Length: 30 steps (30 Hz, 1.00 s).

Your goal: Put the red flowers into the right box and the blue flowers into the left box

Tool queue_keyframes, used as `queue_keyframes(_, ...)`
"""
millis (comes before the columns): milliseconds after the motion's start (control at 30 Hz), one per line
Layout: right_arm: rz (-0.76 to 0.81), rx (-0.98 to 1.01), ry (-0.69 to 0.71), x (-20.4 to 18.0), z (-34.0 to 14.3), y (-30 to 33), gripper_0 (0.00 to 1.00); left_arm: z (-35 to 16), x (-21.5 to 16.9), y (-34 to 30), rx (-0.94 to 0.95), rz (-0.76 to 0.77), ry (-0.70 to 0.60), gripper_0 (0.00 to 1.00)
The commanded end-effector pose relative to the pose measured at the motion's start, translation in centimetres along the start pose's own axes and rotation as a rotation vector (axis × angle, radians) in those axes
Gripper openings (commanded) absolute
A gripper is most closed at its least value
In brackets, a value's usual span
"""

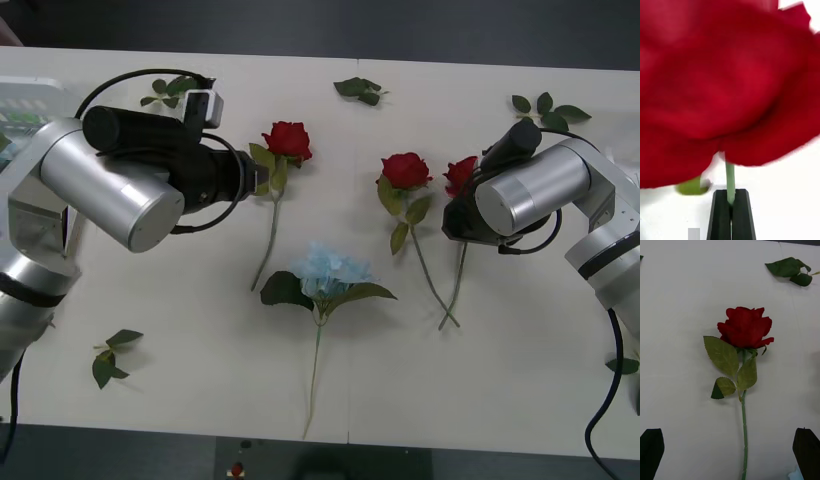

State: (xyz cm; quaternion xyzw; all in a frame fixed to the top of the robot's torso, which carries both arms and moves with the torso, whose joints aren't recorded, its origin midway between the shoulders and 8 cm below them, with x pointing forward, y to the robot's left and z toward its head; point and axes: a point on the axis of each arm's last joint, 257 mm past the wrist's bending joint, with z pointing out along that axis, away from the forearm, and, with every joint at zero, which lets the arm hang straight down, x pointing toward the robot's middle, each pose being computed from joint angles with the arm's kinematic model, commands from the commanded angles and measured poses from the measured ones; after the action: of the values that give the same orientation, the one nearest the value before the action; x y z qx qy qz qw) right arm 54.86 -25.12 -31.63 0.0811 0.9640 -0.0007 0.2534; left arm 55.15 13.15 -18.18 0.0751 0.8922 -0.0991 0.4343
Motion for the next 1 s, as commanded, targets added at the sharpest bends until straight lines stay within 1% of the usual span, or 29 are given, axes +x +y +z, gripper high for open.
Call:
queue_keyframes(33,-0.015,-0.042,-0.055,-2.4,-2.0,2.1,0.0,1.2,-1.5,-1.6,0.008,-0.009,-0.014,1.0)
queue_keyframes(233,-0.023,-0.012,-0.07,-3.9,-4.7,-0.2,0.0,3.7,-0.5,-2.4,0.007,0.011,0.009,1.0)
queue_keyframes(400,0.002,0.006,-0.067,-5.2,-7.5,-2.5,0.0,5.2,0.1,-2.5,-0.004,0.013,0.031,1.0)
queue_keyframes(567,0.024,0.062,-0.075,-6.6,-10.3,-6.0,0.0,6.5,0.3,-2.6,-0.021,0.007,0.055,1.0)
queue_keyframes(900,0.041,0.159,-0.109,-8.7,-13.9,-12.2,0.0,9.6,-1.4,-4.3,0.009,-0.029,0.01,1.0)
queue_keyframes(1000,0.044,0.194,-0.121,-9.5,-15.1,-14.6,0.0,10.4,-1.4,-4.6,0.012,-0.006,-0.002,1.0)
